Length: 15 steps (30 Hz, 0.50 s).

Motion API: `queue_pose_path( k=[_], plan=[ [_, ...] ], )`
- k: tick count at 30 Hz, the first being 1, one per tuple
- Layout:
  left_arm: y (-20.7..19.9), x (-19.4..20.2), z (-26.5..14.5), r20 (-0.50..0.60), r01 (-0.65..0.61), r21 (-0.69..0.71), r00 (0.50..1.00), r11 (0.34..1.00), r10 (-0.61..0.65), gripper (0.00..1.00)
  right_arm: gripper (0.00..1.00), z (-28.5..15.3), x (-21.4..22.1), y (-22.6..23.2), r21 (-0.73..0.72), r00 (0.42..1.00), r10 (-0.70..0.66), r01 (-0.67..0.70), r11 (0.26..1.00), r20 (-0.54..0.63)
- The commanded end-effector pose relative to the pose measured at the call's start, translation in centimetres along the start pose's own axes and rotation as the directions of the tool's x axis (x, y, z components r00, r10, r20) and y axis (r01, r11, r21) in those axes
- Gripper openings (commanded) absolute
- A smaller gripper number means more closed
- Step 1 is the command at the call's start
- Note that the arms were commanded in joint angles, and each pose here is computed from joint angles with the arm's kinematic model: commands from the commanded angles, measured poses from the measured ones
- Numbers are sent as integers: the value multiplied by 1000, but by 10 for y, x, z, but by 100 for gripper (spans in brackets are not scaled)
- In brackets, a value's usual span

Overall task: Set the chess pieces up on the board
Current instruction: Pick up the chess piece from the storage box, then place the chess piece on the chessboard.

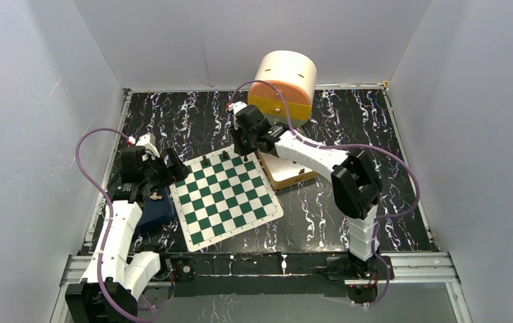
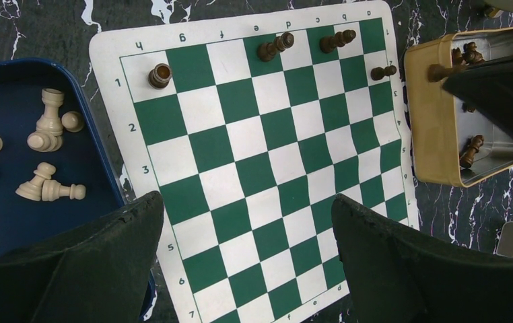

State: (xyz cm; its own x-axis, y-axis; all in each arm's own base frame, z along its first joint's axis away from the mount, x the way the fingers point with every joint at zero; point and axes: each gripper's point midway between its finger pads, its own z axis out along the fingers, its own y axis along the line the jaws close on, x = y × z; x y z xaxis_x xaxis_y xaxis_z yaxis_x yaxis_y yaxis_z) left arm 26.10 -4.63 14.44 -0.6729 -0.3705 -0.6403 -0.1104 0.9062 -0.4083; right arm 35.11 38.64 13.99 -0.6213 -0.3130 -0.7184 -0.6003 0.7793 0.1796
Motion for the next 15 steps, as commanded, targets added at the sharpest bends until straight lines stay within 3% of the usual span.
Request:
queue_pose_path(
  k=[1, 15],
  plan=[
    [-4, -9, -6, 40, -13, 10, 999, 1000, 12, 91, 15, 18, -11, 12, -2, 1000, -3, 3, 1000, 23],
    [-4, -10, -8, 47, -13, 7, 999, 1000, 13, 91, 15, 57, 12, 11, 30, 997, 7, -4, 1000, -77]
  ],
)
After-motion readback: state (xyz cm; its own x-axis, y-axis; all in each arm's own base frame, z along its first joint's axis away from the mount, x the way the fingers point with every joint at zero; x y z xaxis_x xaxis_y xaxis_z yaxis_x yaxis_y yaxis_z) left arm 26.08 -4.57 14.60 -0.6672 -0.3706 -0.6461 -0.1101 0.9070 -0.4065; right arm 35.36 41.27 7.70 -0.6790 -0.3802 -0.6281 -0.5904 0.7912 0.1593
